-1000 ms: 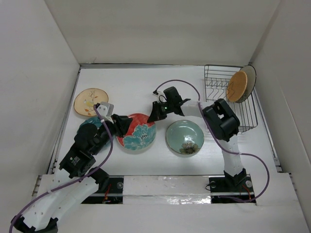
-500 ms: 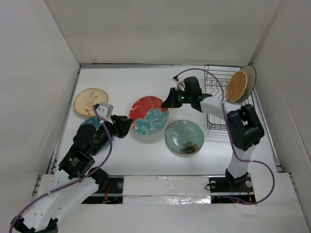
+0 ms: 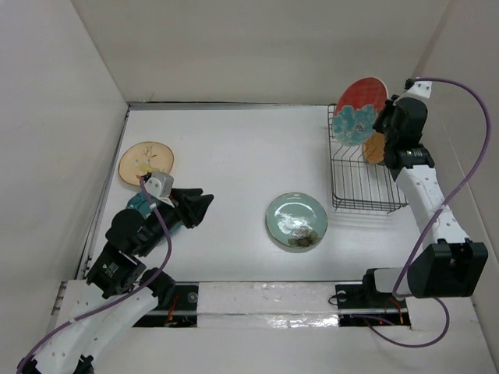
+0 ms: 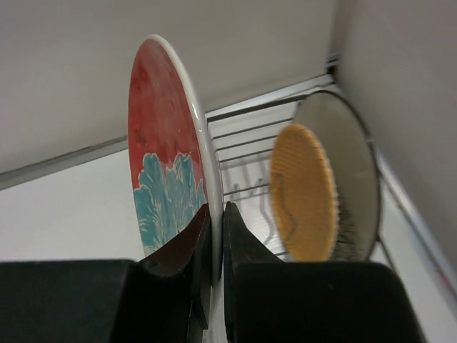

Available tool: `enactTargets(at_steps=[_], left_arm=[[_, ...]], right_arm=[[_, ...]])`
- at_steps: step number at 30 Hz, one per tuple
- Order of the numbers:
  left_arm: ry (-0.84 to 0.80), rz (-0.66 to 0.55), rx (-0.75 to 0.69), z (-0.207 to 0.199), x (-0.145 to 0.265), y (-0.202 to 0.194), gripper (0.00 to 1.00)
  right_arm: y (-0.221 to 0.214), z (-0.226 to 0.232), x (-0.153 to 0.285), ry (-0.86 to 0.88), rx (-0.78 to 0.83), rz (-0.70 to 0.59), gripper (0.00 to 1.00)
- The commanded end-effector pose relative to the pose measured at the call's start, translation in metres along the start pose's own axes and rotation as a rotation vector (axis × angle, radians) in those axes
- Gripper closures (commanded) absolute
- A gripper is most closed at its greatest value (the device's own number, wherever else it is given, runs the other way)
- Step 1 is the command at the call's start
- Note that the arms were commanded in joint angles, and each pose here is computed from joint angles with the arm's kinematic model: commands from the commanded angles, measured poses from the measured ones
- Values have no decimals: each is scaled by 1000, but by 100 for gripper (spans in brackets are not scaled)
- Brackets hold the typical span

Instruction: Load the plates into the dish rack

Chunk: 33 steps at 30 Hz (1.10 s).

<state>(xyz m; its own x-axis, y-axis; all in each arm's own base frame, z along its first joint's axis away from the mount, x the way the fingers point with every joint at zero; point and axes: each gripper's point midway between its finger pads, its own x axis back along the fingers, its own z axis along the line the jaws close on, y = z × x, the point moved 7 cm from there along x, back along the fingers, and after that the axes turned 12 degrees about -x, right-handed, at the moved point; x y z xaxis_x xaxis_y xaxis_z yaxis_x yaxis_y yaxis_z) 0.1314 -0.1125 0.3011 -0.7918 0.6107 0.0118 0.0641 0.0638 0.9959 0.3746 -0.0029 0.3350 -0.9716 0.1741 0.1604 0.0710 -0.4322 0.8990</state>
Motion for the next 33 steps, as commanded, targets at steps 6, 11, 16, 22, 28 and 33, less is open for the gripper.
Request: enactTargets(at_steps=[6, 11, 16, 22, 28, 33], left_arm=[[-60, -90, 1, -8, 11, 17, 62], [-80, -99, 1, -10, 13, 18, 62], [-83, -100, 0, -10, 14, 18, 62], [-83, -103, 0, -10, 14, 19, 62], [-81, -102, 0, -10, 14, 19, 61], [-80, -102, -1, -10, 14, 19, 61]], right_arm=[[89, -24, -2, -209, 141, -283, 100], [90, -35, -13, -300, 282, -267, 100], [98, -38, -12, -327, 311, -279, 100], [120, -31, -8, -328, 326, -328, 100], [97, -36, -30, -320, 374, -215, 100], [70, -42, -45, -352, 410, -147, 100]])
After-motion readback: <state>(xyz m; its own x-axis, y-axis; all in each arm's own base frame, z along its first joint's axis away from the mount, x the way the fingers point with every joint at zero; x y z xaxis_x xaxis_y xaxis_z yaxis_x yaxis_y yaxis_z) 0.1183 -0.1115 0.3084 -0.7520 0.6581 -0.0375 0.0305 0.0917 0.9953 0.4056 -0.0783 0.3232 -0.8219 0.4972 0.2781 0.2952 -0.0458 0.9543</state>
